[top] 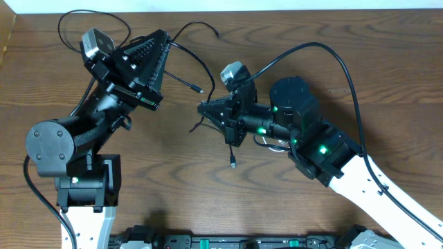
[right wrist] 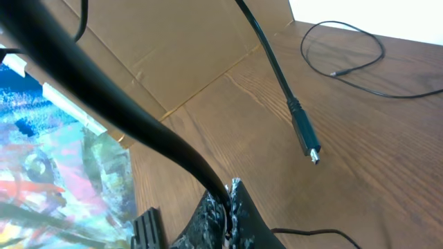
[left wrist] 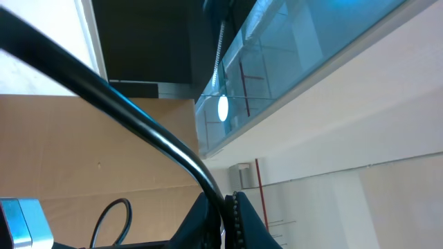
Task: Untangle cables
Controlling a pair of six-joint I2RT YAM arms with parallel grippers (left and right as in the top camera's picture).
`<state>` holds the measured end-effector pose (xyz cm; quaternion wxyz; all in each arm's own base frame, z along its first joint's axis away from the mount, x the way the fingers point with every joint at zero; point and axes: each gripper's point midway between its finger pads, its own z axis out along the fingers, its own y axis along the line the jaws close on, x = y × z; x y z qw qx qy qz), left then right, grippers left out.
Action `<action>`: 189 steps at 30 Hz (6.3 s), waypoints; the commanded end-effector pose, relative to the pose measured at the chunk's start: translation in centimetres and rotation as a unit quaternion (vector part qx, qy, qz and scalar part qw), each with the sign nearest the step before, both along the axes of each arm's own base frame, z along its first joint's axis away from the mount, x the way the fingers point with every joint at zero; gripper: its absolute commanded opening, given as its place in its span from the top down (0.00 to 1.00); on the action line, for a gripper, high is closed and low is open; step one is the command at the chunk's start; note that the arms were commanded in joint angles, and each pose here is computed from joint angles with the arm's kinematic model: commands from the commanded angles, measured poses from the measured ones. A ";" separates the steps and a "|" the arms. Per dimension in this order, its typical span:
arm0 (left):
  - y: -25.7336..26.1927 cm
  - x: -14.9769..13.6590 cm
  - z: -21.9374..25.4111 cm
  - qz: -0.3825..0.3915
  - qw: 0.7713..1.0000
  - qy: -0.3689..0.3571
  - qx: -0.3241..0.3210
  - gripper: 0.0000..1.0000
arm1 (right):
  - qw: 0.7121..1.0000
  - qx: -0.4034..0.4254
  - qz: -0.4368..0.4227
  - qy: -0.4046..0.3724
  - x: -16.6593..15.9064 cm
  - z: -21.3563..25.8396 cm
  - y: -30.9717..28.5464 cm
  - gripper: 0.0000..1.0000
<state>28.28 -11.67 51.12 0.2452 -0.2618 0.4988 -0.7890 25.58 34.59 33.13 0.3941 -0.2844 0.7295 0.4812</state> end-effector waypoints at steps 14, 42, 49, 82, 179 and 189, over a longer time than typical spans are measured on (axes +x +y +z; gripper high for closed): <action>0.1 3.2 -7.5 0.028 0.989 0.122 0.081 0.64 | 0.989 0.058 0.012 0.137 -1.7 1.6 -0.5 0.99; -3.9 -1.0 -14.1 -0.083 0.872 -0.217 0.430 0.53 | 0.925 0.163 -0.127 0.320 3.3 3.4 -6.2 0.98; -0.7 0.6 -20.6 -0.036 0.837 -0.086 0.539 0.53 | 0.922 0.159 -0.152 0.319 4.0 2.8 -6.8 0.99; -1.7 -3.1 -24.5 -0.123 0.748 -0.121 0.641 0.40 | 0.905 0.114 -0.192 0.363 3.8 -0.5 -7.7 0.98; 2.0 -1.9 -26.4 -0.063 0.712 -0.017 0.699 0.27 | 0.898 0.084 -0.221 0.372 3.8 -2.4 -8.5 0.98; 2.0 -2.0 -26.5 -0.064 0.712 -0.015 0.699 0.27 | 0.898 0.084 -0.221 0.372 3.8 -2.4 -8.5 0.98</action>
